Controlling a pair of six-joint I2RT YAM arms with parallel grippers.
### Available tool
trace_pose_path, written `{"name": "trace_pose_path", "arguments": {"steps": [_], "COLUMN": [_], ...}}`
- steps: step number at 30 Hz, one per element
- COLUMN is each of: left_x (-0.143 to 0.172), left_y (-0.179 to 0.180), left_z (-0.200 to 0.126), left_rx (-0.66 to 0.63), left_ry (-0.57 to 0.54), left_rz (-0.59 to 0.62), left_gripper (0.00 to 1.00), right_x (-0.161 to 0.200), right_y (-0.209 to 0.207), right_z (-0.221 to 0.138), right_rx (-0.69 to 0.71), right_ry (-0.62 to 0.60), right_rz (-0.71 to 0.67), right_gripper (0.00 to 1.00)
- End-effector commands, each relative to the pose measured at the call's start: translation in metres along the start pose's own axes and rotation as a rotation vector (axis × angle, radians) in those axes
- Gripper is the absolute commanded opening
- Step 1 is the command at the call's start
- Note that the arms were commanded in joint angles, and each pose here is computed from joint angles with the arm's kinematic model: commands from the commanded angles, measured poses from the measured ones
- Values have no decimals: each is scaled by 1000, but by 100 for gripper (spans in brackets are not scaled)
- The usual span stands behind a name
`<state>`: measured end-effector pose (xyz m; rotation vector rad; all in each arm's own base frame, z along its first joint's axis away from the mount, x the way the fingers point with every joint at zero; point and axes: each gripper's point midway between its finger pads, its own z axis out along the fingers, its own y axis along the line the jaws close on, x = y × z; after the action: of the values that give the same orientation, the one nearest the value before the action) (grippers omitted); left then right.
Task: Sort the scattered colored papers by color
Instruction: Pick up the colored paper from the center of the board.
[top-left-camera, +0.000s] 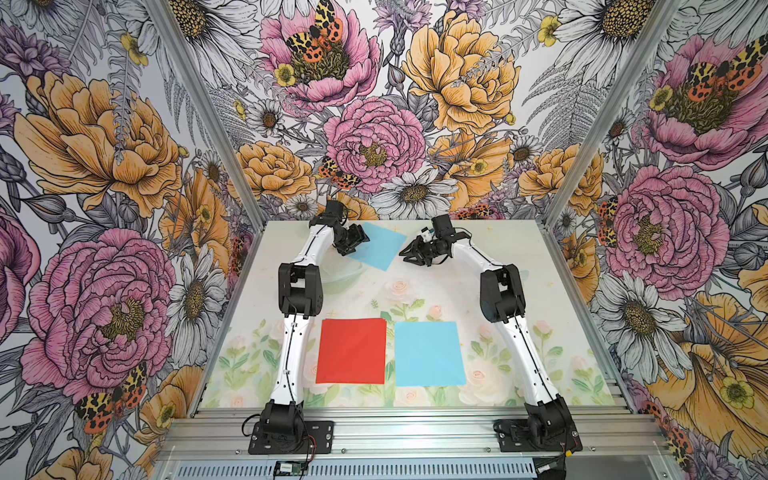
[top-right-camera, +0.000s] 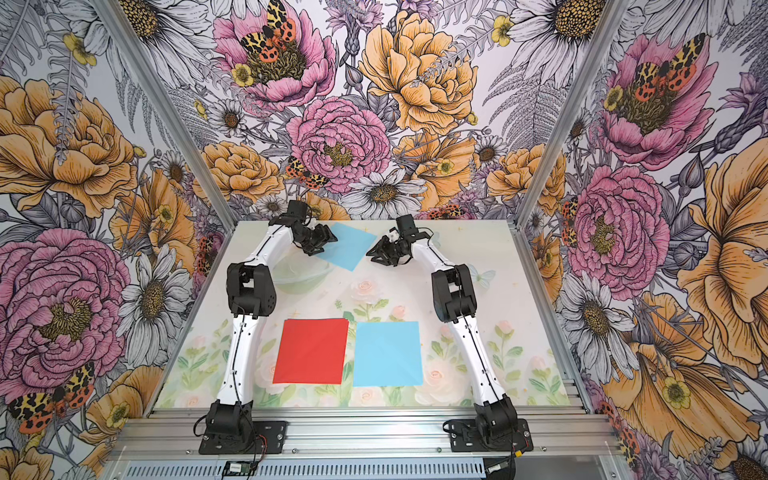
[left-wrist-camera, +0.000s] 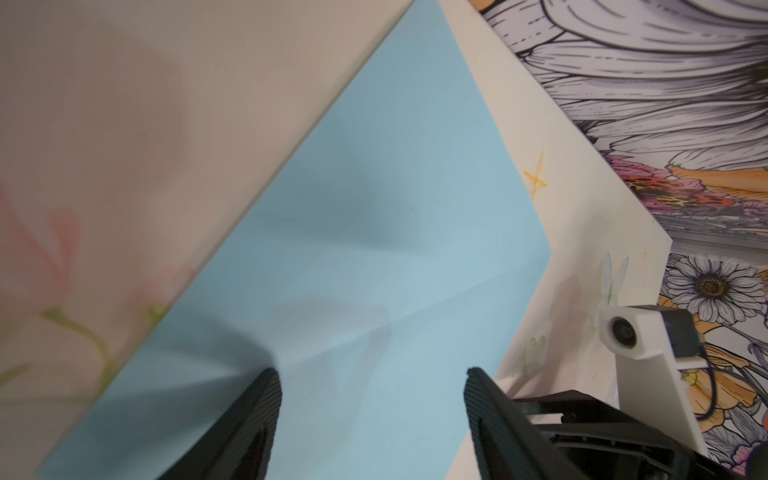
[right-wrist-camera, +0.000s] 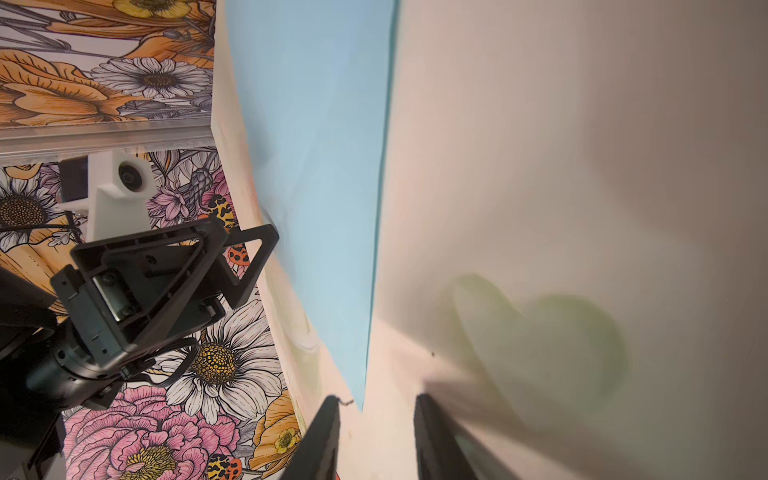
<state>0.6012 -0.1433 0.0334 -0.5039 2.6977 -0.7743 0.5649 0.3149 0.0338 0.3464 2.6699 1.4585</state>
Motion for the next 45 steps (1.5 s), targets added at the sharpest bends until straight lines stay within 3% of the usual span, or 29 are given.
{"name": "trace_pose_path", "arguments": {"steps": [1,12,21,30,37,40,43,45], "left_x": [96,106,173,204,137,102,64,41], "left_y": [73,50,-1,9,10,15,23,24], "left_z": [44,42,47,47,29,14,0,-6], "left_rx": [-213,-149,-50,-120,-173,-187,-197,-170], "left_ry": [335,375,558,604,389,288,186,134], "left_rz": [-186,-209,-196,-146,-106,-99,-93,-100], "left_gripper": [74,74,75,76,72,65,51,29], "right_x": [5,20,24,25,19,16,16,17], "right_y": [-37,-29,-30,-29,-18,-10,-5,-1], "right_z": [28,47,49,48,38,33,30,28], "right_rx": [93,94,106,97,82,68,55,48], "right_ry": [1,24,25,34,20,11,17,21], "right_rz": [70,110,134,139,118,106,94,80], "right_gripper": [33,31,31,31,31,30,30,26]}}
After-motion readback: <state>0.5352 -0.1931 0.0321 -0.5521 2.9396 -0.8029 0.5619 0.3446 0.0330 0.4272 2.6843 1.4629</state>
